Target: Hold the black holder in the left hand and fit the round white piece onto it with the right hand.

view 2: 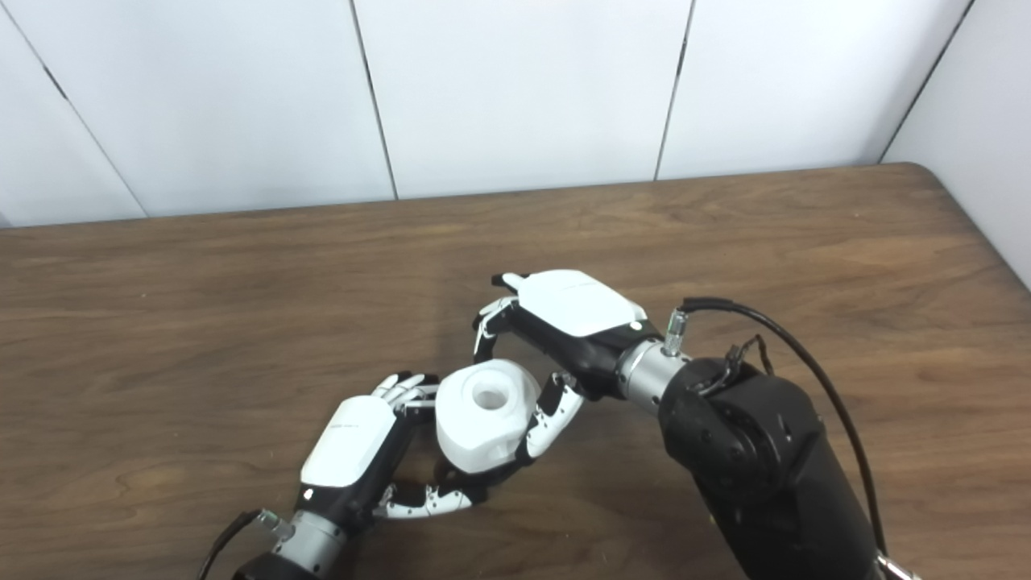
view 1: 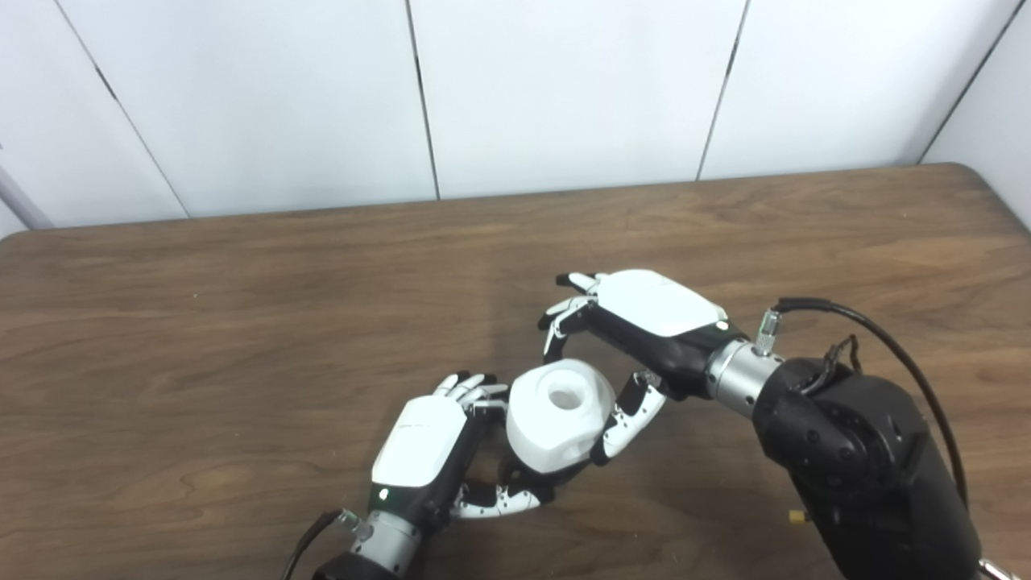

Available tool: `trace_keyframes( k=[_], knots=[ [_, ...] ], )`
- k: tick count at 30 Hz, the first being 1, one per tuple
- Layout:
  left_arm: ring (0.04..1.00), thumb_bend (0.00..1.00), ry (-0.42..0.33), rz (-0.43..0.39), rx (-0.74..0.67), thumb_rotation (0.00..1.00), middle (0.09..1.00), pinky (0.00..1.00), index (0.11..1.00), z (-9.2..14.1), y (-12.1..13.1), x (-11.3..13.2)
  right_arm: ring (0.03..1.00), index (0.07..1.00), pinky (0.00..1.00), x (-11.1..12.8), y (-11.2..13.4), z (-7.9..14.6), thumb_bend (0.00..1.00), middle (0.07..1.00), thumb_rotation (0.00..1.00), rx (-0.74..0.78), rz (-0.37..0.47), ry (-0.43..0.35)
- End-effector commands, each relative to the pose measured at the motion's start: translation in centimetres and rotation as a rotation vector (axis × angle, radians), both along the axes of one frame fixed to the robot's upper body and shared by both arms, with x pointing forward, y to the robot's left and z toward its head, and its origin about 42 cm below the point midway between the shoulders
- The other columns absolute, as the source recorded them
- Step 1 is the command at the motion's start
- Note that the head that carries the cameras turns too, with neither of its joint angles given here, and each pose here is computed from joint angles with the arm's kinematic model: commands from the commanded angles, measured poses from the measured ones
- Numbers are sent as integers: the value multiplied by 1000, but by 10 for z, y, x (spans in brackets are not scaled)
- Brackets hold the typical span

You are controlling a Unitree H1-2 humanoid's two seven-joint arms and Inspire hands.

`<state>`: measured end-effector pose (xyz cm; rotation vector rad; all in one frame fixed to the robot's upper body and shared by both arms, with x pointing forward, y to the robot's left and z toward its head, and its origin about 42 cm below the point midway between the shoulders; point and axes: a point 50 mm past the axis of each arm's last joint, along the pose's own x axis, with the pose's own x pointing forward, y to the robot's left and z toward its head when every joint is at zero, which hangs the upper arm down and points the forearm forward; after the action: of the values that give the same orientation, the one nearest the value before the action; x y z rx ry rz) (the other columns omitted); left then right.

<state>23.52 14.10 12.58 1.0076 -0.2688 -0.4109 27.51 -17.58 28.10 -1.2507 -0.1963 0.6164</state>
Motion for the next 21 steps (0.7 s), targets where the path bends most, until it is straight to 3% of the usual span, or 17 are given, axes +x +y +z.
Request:
trace_keyframes(
  k=[1, 11, 12, 14, 21],
  knots=[
    [888, 520, 11, -14, 24, 44, 800, 947, 486, -2, 0, 1, 987, 482, 1000, -3, 0, 11, 526, 832, 137, 0, 13, -57],
    [891, 520, 11, -15, 28, 44, 801, 952, 486, -2, -1, 2, 981, 490, 1000, -3, -2, 12, 525, 833, 147, -8, 21, -69],
    [891, 520, 10, -15, 29, 44, 802, 951, 486, -2, -1, 2, 979, 544, 1000, -3, -2, 12, 785, 832, 185, -11, 21, -68],
    [889, 520, 6, -16, 28, 44, 802, 949, 486, -2, -2, 2, 979, 576, 1000, -3, -2, 12, 924, 834, 211, -14, 22, -67],
    [888, 520, 8, -16, 26, 44, 800, 946, 486, -2, -2, 2, 981, 600, 1000, -4, -3, 14, 999, 843, 245, -26, 26, -67]
  ],
)
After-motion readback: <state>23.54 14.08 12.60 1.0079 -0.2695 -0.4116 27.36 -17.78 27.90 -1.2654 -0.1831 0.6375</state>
